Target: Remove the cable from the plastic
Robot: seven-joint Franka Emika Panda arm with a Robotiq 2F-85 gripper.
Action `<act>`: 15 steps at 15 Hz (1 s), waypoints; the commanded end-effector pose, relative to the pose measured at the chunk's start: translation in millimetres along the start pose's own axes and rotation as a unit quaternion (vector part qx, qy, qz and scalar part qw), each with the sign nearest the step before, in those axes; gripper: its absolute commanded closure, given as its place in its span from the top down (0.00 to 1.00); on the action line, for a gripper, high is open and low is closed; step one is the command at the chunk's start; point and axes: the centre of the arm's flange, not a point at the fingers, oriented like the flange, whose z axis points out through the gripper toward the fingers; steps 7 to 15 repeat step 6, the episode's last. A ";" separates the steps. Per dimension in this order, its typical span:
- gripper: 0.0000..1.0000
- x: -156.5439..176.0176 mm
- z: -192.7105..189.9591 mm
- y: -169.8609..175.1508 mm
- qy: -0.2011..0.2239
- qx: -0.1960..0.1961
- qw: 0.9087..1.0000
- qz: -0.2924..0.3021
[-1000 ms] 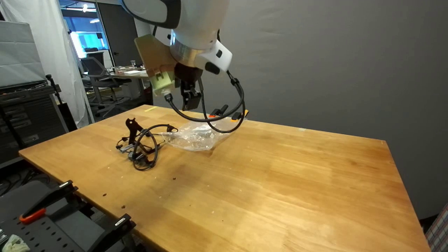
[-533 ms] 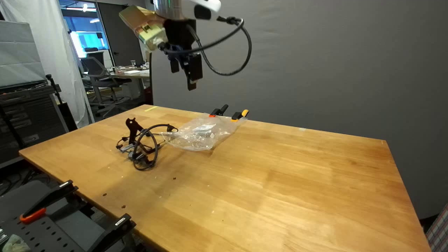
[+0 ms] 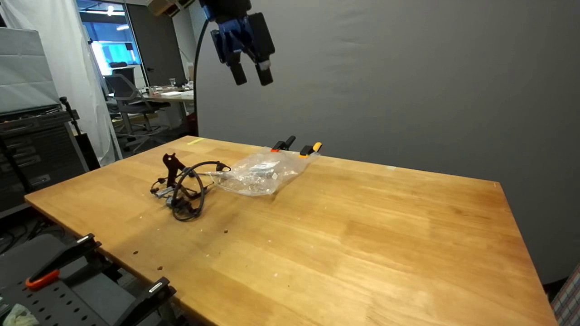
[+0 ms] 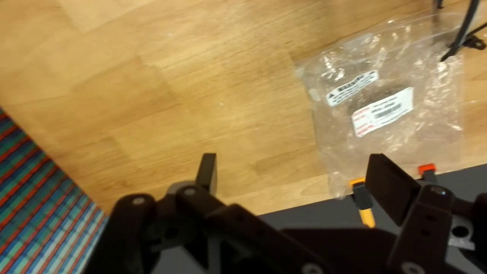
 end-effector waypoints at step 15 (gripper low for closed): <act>1.00 2.7 -25.8 19.8 0.008 -0.059 0.998 0.015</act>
